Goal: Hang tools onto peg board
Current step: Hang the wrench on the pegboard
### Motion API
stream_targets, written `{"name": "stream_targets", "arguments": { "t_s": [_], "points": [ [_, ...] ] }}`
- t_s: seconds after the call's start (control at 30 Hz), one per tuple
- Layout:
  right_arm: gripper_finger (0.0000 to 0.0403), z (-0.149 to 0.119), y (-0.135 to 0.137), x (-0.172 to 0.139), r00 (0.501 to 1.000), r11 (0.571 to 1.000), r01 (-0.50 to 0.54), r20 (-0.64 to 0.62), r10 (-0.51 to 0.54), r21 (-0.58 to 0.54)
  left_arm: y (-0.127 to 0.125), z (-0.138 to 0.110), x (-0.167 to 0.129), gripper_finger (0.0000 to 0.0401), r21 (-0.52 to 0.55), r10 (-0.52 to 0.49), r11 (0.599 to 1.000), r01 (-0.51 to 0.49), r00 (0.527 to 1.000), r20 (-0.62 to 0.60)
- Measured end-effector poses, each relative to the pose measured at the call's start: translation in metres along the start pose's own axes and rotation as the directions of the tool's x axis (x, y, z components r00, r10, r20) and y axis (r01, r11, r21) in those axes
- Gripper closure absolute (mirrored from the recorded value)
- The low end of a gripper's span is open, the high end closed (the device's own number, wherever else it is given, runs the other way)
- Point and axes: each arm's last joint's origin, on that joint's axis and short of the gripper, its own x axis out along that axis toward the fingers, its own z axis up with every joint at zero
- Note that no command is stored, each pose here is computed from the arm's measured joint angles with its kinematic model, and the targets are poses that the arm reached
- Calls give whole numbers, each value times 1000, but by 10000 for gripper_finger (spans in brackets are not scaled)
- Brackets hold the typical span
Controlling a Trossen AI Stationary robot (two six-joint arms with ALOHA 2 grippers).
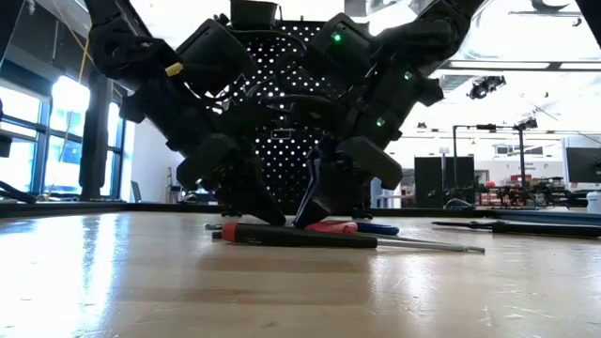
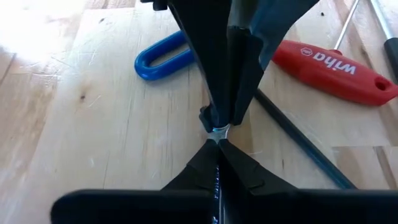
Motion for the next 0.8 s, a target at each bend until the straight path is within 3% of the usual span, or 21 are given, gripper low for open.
{"name": "stream_targets", "arguments": {
  "t_s": [0.2,0.57,0.8],
  "points": [
    [400,-1,-1,0,1000,1000,25,-10,-25,-1,1,7,-12,364,19,6,1000,-7,1000,10],
    [402,-1,-2,1,999,999,34,-13,-34,2,1,2,-18,249,35,23,999,-22,999,-47],
    [403,-1,-2,1,999,999,33,-11,-33,-5,3,1,-13,231,14,66,998,-65,997,-42]
  ]
}}
